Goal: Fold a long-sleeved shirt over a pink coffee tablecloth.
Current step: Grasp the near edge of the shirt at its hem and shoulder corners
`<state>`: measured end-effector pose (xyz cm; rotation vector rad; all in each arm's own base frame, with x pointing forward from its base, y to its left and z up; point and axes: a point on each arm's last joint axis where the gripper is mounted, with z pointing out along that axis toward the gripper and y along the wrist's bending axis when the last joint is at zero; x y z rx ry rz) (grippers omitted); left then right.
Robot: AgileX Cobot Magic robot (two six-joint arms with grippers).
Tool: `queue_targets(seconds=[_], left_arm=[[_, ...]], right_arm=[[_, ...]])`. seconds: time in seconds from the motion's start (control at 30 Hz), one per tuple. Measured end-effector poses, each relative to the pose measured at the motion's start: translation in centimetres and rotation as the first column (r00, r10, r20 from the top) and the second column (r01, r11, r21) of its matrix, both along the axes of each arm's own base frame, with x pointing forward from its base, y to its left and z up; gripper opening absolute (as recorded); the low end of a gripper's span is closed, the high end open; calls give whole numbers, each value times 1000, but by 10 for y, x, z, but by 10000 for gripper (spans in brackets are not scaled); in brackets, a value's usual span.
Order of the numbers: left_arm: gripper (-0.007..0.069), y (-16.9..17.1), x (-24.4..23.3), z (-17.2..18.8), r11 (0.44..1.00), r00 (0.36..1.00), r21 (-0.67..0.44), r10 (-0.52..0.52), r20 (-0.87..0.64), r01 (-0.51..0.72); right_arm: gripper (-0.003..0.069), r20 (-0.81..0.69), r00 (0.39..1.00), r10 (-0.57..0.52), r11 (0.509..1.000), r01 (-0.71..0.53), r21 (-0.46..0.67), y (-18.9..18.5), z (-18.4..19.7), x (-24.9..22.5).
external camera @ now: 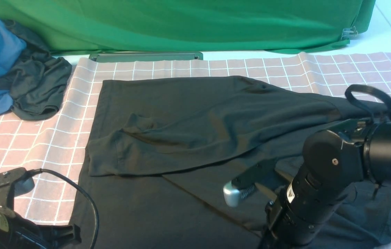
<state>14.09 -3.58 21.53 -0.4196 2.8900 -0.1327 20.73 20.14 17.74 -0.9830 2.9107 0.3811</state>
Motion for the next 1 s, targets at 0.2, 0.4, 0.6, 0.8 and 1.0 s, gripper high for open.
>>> queue_targets(seconds=[0.2, 0.4, 0.6, 0.8, 1.0], left_arm=[[104, -1, 3, 1, 1000, 999, -8, 0, 33, 0], [104, -1, 3, 1, 1000, 999, -9, 0, 36, 0], [104, -1, 3, 1, 1000, 999, -9, 0, 36, 0], [104, -1, 3, 1, 1000, 999, -9, 0, 36, 0], [104, -1, 3, 1, 1000, 999, -9, -1, 36, 1]], right_arm=[[36, 27, 1000, -9, 1000, 9, -2, 4, -9, 8], [36, 26, 999, -35, 997, 37, -73, 4, -24, 15], [36, -49, 999, -4, 989, -3, -145, 1, -24, 7], [36, -97, 994, 53, 977, -72, -202, 10, -24, -11], [36, -134, 987, 85, 967, -114, -229, 16, -25, -25]])
